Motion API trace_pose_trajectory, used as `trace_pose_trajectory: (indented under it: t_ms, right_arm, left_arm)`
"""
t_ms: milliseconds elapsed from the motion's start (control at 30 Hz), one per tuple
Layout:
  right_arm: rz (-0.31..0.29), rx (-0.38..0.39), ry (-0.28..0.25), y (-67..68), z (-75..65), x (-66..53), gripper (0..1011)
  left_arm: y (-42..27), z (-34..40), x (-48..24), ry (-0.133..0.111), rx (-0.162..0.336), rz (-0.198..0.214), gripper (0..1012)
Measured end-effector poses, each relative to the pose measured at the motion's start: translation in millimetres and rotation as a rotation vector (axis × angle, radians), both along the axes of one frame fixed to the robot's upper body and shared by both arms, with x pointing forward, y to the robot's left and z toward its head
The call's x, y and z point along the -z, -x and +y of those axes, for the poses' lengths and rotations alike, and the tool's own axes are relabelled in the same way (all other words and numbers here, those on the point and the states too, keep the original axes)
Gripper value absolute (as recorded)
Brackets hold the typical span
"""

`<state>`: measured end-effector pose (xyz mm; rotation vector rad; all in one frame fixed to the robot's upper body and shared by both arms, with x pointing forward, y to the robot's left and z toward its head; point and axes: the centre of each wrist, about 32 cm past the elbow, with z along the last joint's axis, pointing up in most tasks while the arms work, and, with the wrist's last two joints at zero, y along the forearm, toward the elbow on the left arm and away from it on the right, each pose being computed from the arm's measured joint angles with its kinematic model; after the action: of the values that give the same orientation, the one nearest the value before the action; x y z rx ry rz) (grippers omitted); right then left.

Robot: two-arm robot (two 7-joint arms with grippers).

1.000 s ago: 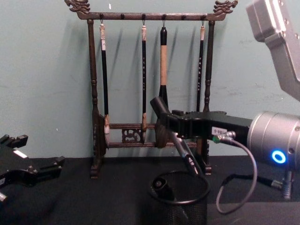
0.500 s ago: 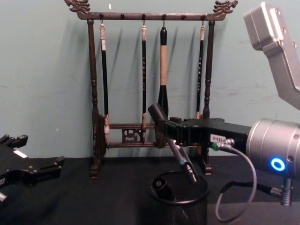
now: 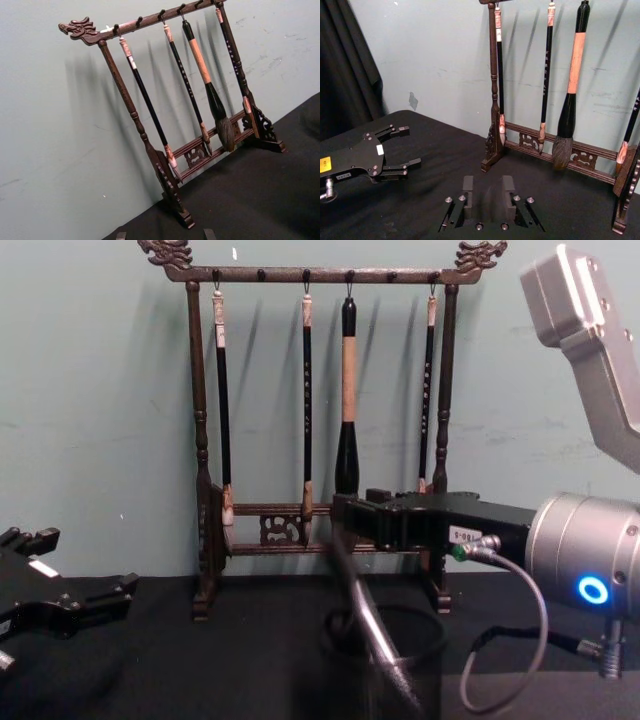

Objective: Pick up the water-based marker from the table and place it into the pen holder.

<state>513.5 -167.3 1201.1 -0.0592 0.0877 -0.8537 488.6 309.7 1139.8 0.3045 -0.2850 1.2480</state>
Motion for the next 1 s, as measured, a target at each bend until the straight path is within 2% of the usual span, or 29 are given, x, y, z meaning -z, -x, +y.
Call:
trace_pose_trajectory:
  t_ms: [100,267,333,400,433,567,600,733,1000]
  right_arm:
    - [0.000,0.000,0.000,0.0,0.1,-0.1,451]
    - [-0.001,0.000,0.000,0.0,0.1,-0.1,544]
    - [-0.001,0.000,0.001,0.0,0.1,-0.1,687]
    - [-0.001,0.000,0.001,0.0,0.1,-0.1,687]
    - [-0.001,0.000,0.001,0.0,0.1,-0.1,807]
    - [-0.001,0.000,0.001,0.0,0.1,-0.1,873]
    - [-0.001,0.000,0.001,0.0,0.1,-0.1,944]
    - [-0.001,0.000,0.001,0.0,0.2,-0.1,1000]
    - [-0.059,0.153,0.014,0.2,-11.8,-2.1,1000]
  left_arm:
    - [0.0,0.0,0.0,0.000,0.000,0.000,1001]
    - [0.0,0.0,0.0,0.000,0.000,0.000,1001]
    - [0.0,0.0,0.0,0.000,0.000,0.000,1001]
    - [0.0,0.0,0.0,0.000,0.000,0.000,1001]
    - [0.0,0.0,0.0,0.000,0.000,0.000,1001]
    - [0.0,0.0,0.0,0.000,0.000,0.000,1001]
    - [0.0,0.0,0.0,0.000,0.000,0.000,1002]
    - [0.0,0.0,0.0,0.000,0.000,0.000,1001]
    - [0.0,0.0,0.0,0.000,0.000,0.000,1001]
